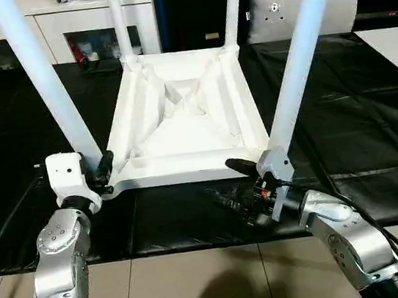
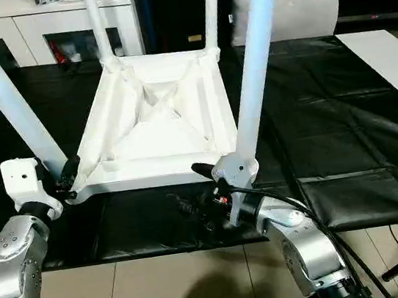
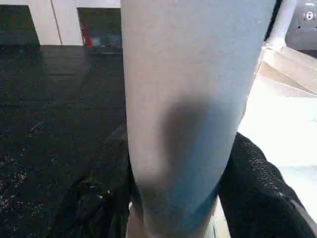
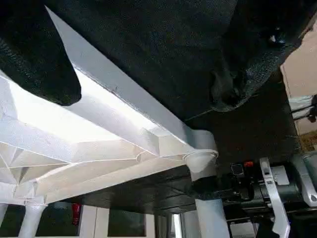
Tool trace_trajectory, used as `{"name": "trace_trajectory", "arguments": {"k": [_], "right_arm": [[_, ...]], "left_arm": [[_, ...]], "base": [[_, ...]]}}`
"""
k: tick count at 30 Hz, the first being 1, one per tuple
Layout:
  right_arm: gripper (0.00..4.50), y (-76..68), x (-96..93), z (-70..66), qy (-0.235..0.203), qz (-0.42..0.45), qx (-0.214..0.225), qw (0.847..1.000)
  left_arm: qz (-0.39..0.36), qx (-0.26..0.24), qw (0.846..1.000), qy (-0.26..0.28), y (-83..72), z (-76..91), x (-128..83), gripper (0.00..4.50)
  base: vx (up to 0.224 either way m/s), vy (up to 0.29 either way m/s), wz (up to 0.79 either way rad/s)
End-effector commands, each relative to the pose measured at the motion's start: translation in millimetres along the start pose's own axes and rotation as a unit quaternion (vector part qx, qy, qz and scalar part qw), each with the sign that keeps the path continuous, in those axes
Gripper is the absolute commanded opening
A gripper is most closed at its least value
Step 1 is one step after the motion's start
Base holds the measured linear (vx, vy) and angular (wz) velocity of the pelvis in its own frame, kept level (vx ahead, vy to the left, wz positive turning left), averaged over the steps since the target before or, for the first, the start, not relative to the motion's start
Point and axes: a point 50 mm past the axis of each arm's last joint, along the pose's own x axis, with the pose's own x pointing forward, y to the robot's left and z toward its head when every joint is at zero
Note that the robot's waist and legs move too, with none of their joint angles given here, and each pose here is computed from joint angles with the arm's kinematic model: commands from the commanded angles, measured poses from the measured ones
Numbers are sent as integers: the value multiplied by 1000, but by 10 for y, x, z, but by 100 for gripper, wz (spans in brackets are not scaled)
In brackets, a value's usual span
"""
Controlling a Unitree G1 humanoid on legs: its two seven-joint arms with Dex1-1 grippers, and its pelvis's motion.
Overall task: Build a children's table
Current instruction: Flip table
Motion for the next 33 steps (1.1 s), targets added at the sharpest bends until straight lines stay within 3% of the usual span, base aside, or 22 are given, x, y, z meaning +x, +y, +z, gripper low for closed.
{"name": "trace_trajectory", "arguments": {"k": [1, 9, 14, 16, 20, 25, 33], "right_arm": [[450, -39, 5, 5, 5, -7, 0, 1000], [450, -24, 2, -8, 5, -15, 3, 1000], [450, -19, -6, -10, 4, -15, 7, 1000], [450, -20, -6, -8, 3, -15, 8, 1000], [450, -48, -23, -7, -2, -34, 19, 999], [450, -182, 6, -3, -18, -102, 48, 993], [450, -250, 112, 63, -66, -110, 113, 985]], "left_arm": [[-25, -38, 999, 23, -146, -74, 5, 202], [-16, -183, 982, 46, -342, -136, -44, 202], [16, -302, 950, 76, -393, -200, -86, 202], [18, -307, 948, 79, -395, -204, -90, 202], [9, -354, 930, 96, -465, -217, -131, 202], [-14, -362, 926, 109, -544, -196, -155, 202], [-27, -358, 926, 119, -585, -177, -149, 202]], "base": [[0, 0, 0], [0, 0, 0], [0, 0, 0], [0, 0, 0], [0, 0, 0], [0, 0, 0], [0, 0, 0]]}}
